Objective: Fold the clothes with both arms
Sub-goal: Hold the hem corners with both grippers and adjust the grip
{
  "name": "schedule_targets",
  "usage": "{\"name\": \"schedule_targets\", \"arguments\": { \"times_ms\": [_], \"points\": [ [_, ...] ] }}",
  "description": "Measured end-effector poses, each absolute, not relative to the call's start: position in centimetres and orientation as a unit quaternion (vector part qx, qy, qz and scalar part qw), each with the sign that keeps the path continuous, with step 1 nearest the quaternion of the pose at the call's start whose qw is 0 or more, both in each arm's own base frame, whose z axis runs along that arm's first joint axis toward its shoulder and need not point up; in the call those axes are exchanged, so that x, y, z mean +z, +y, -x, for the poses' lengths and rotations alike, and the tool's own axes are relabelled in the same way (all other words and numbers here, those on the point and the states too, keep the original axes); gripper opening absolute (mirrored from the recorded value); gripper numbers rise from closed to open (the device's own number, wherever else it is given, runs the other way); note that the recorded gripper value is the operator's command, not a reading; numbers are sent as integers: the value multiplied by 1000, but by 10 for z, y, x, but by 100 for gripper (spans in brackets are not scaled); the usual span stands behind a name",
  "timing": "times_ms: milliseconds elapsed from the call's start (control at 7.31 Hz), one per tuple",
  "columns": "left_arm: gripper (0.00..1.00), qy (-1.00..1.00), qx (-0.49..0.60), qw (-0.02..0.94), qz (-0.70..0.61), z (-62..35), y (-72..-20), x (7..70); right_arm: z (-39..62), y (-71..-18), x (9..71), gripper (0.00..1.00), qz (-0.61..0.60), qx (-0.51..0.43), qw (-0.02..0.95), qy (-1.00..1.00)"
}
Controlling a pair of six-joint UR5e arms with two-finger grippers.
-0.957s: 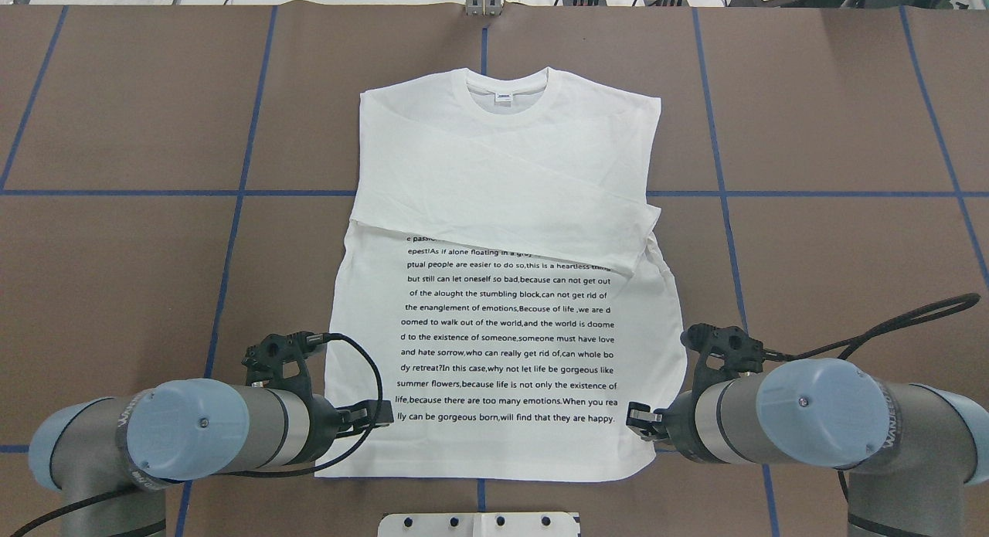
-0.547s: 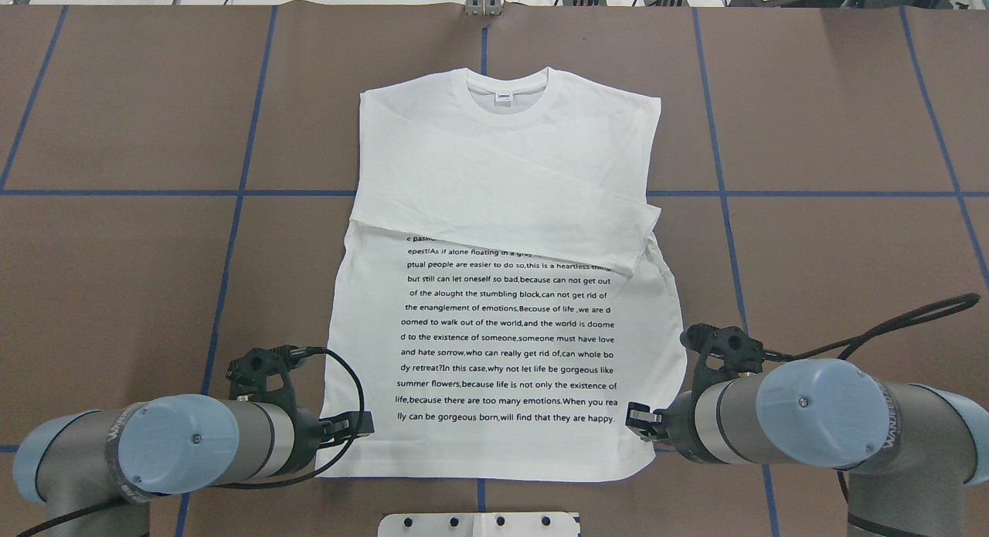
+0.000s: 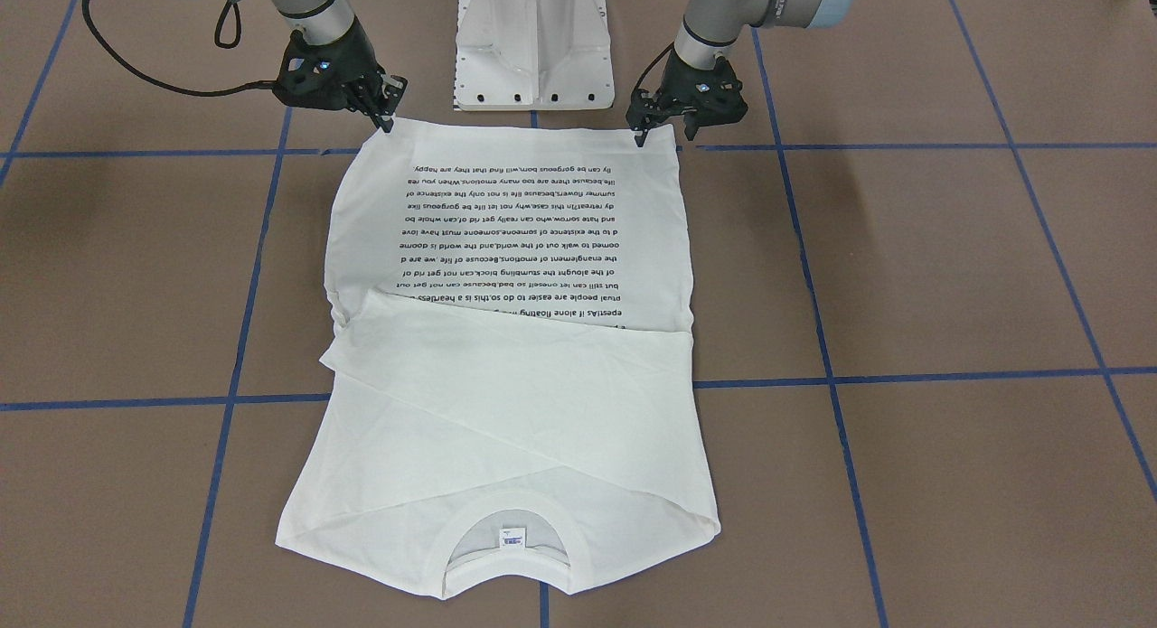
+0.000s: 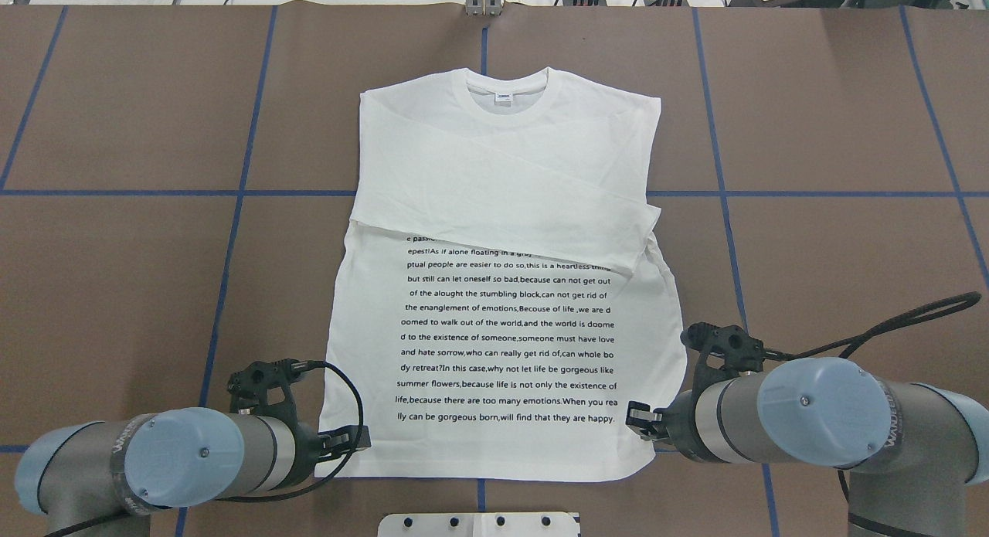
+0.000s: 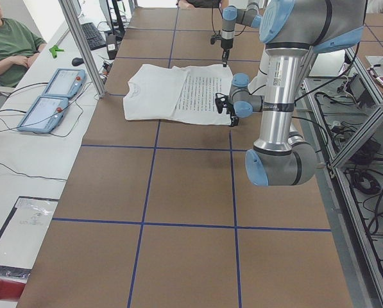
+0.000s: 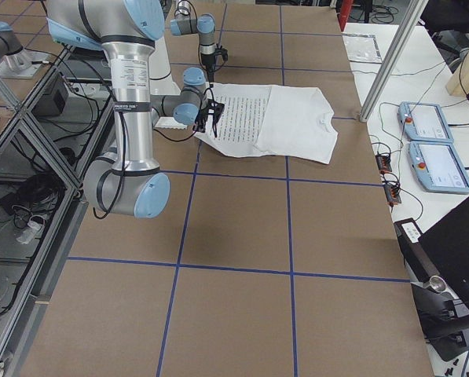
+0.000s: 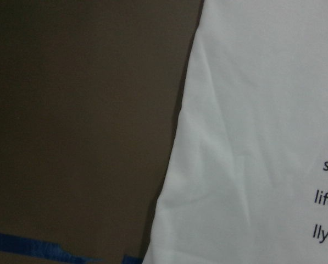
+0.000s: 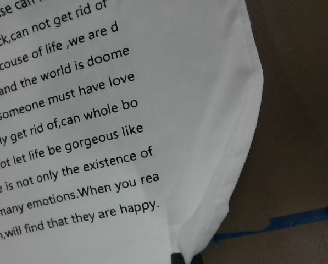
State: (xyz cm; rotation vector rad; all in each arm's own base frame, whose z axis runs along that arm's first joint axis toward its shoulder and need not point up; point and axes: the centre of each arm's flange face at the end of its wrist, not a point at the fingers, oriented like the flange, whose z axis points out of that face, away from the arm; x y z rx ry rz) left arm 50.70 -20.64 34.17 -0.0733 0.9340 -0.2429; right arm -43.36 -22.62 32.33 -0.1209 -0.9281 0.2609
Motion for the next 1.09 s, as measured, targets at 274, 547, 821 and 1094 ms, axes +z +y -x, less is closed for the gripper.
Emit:
{"name": "schedule_targets", "arguments": {
  "times_ms": [274, 547, 821, 1094],
  "points": [
    [69, 448, -117, 886, 40, -510, -203, 342, 432, -228, 323, 0, 58, 127, 884, -446],
    [57, 447, -118, 886, 42, -511, -202, 343, 431, -231, 323, 0, 58, 129, 883, -447],
    [54, 446, -119, 886, 42, -512, -202, 344, 429, -233, 323, 0, 57, 132, 883, -446],
    [44, 446, -118, 886, 43, -512, -202, 344, 429, -234, 324, 0, 57, 133, 884, -445]
  ]
}}
